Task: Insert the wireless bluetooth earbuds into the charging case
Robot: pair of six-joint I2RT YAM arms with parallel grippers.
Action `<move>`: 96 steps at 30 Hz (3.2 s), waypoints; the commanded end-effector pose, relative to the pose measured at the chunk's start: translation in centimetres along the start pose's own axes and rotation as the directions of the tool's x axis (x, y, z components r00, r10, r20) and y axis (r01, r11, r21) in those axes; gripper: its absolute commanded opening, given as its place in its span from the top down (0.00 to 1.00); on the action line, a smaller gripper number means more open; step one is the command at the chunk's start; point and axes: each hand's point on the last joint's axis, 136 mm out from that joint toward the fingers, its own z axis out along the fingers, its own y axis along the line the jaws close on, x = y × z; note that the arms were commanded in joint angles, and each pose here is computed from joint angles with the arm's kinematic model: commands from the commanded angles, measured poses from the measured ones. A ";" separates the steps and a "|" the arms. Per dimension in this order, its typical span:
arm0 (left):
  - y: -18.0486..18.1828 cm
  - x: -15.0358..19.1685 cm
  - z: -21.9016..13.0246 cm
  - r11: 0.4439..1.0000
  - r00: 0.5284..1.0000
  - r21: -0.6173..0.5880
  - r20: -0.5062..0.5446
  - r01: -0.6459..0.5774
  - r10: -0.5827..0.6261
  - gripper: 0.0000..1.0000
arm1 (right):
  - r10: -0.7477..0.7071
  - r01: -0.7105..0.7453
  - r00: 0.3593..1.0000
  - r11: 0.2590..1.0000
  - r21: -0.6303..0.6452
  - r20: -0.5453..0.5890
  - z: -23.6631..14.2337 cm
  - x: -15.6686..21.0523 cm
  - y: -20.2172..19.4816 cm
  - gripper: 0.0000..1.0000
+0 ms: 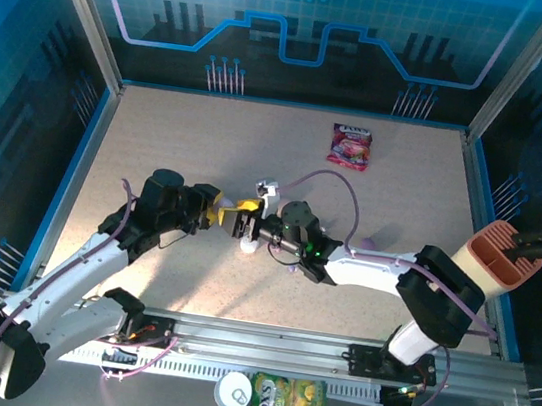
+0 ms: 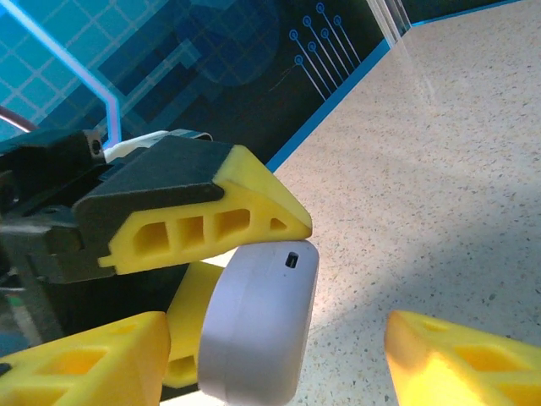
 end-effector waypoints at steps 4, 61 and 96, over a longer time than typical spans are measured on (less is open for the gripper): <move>-0.1 0.6 0.1 0.999 0.999 0.021 -0.033 0.040 -0.039 0.62 | 0.046 -0.044 0.998 0.997 -0.056 0.030 1.4 -0.9 1.4 0.43; -8.3 17.7 -5.2 -0.573 -0.105 0.612 0.629 -0.545 0.771 0.05 | 0.667 -0.683 0.722 0.646 -0.342 -0.183 -17.0 -11.9 5.2 0.86; -10.9 20.8 -5.2 -0.645 0.017 0.672 0.697 -0.364 0.717 0.45 | 0.699 -0.735 0.670 0.576 -0.358 -0.251 -16.9 -11.1 5.9 0.88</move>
